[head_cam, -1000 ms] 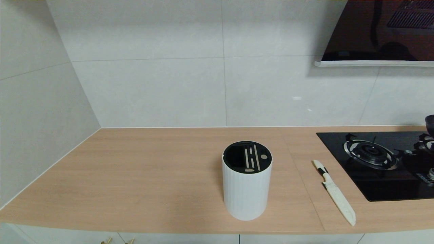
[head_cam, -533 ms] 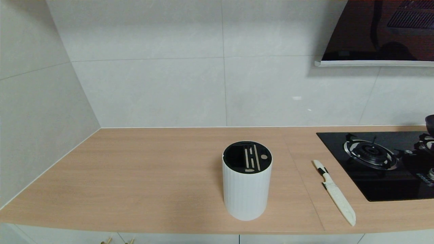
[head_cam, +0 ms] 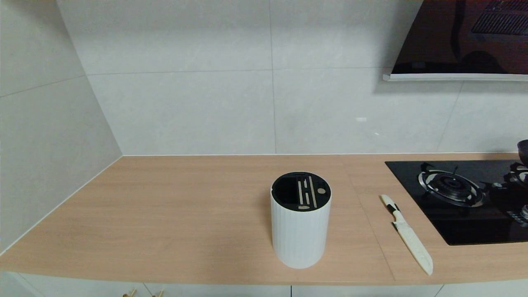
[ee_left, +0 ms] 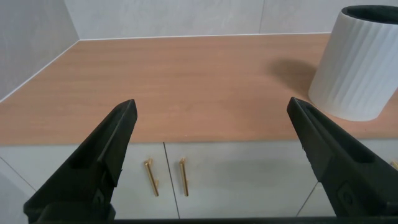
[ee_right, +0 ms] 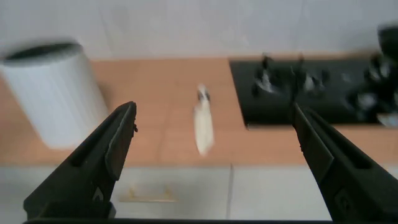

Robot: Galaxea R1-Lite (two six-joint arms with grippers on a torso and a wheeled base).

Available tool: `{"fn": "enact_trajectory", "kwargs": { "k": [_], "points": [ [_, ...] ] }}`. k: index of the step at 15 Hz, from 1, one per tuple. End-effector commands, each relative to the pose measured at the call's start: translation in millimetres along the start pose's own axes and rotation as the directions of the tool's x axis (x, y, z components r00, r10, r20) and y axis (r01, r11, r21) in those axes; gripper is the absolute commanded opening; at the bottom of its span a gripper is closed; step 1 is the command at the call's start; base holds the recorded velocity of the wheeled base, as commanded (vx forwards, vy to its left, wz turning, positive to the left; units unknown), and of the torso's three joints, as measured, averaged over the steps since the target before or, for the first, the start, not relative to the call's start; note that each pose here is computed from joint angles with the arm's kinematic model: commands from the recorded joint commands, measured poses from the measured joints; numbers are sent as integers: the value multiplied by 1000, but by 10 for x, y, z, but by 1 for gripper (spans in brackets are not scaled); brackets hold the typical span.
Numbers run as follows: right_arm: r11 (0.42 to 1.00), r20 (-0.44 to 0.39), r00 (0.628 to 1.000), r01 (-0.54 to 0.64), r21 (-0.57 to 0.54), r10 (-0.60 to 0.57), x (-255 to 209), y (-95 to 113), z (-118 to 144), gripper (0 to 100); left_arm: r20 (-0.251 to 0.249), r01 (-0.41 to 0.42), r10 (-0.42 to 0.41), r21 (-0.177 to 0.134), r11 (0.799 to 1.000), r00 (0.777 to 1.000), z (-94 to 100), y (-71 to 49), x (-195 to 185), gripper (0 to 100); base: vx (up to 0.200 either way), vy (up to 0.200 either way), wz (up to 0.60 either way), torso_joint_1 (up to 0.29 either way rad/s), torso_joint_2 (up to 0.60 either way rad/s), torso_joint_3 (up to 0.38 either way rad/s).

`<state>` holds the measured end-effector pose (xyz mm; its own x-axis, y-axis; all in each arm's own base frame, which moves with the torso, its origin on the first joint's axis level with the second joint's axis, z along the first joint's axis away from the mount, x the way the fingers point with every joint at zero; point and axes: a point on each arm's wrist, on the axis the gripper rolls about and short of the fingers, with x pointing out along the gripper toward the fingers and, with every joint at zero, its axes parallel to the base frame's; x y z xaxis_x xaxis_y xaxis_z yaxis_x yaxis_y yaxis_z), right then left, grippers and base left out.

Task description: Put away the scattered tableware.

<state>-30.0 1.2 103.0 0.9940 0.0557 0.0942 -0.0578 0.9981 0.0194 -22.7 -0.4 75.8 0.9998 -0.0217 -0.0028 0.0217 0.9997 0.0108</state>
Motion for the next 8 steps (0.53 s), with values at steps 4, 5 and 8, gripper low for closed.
{"fn": "enact_trajectory", "kwargs": {
  "k": [4,5,8],
  "points": [
    [988,-273,949,-148,47,156,473,13,365,100,0,0,0,0,1000,1000,0,0,0,100,0,0,0,0,0,0],
    [988,-273,949,-148,47,156,473,13,365,100,0,0,0,0,1000,1000,0,0,0,100,0,0,0,0,0,0],
    [988,-435,887,-142,67,157,1012,34,597,100,0,0,0,0,1000,1000,0,0,0,100,0,0,0,0,0,0]
  ]
}}
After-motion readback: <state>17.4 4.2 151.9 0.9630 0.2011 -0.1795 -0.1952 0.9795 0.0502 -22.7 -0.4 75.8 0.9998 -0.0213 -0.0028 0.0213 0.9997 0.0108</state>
